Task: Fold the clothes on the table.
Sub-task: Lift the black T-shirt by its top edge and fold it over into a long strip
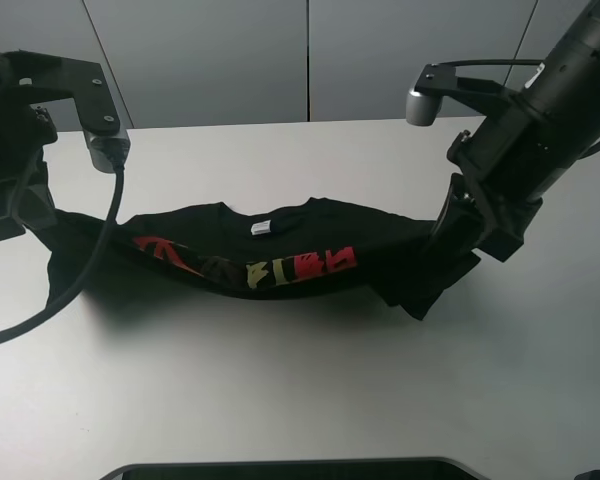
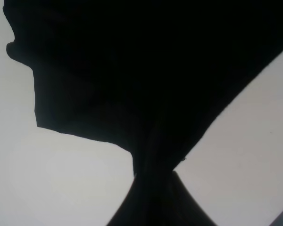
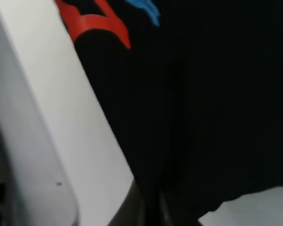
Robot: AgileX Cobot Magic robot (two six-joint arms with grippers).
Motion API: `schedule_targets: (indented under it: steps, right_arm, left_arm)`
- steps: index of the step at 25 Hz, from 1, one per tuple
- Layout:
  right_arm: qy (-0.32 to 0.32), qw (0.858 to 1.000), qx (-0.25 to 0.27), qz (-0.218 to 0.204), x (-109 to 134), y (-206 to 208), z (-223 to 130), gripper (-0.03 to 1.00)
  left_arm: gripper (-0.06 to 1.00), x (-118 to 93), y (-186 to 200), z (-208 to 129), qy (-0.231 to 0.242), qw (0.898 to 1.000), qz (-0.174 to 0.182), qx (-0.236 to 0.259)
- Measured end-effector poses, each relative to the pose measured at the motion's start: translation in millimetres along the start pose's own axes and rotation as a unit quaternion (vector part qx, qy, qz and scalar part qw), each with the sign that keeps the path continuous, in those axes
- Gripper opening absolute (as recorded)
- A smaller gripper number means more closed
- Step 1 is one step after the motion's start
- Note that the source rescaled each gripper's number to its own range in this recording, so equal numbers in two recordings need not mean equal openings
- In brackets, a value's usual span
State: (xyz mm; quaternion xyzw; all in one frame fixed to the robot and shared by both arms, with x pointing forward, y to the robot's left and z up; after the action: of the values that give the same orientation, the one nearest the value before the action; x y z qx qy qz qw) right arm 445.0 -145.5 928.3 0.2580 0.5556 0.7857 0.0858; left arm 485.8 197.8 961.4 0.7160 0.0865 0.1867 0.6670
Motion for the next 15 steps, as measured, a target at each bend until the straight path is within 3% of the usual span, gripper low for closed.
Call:
schedule_targets:
  steps: [5, 11, 15]
  right_arm:
    - [0.008, 1.000, -0.004, 0.010, 3, -4, -1, 0.01]
    - [0.006, 0.998, -0.046, -0.046, -16, -5, 12, 0.01]
    - [0.006, 0.990, -0.090, -0.105, -35, 0, 27, 0.01]
  left_arm:
    - [0.02, 2, -2, -3, -0.015, 1.000, 0.007, 0.010]
    - [0.02, -12, -38, -16, -0.049, 0.997, -0.025, 0.057]
    - [0.02, 4, -48, -1, -0.056, 0.998, 0.025, 0.021]
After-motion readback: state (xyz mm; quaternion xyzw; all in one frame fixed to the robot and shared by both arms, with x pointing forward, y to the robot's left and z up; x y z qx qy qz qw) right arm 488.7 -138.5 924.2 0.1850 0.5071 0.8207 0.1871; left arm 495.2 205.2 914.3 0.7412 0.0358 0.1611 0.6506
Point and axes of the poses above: a point on each arm's last joint axis where the gripper is mounted, y pointing back along that axis away from the gripper, x along the wrist's bending axis when the last joint is at zero, z = x × y, the point moved 8 cm from there along -y, pointing out along that axis toward the gripper, and after that the axes turned 4 degrees about -y, right-handed, at the moved point
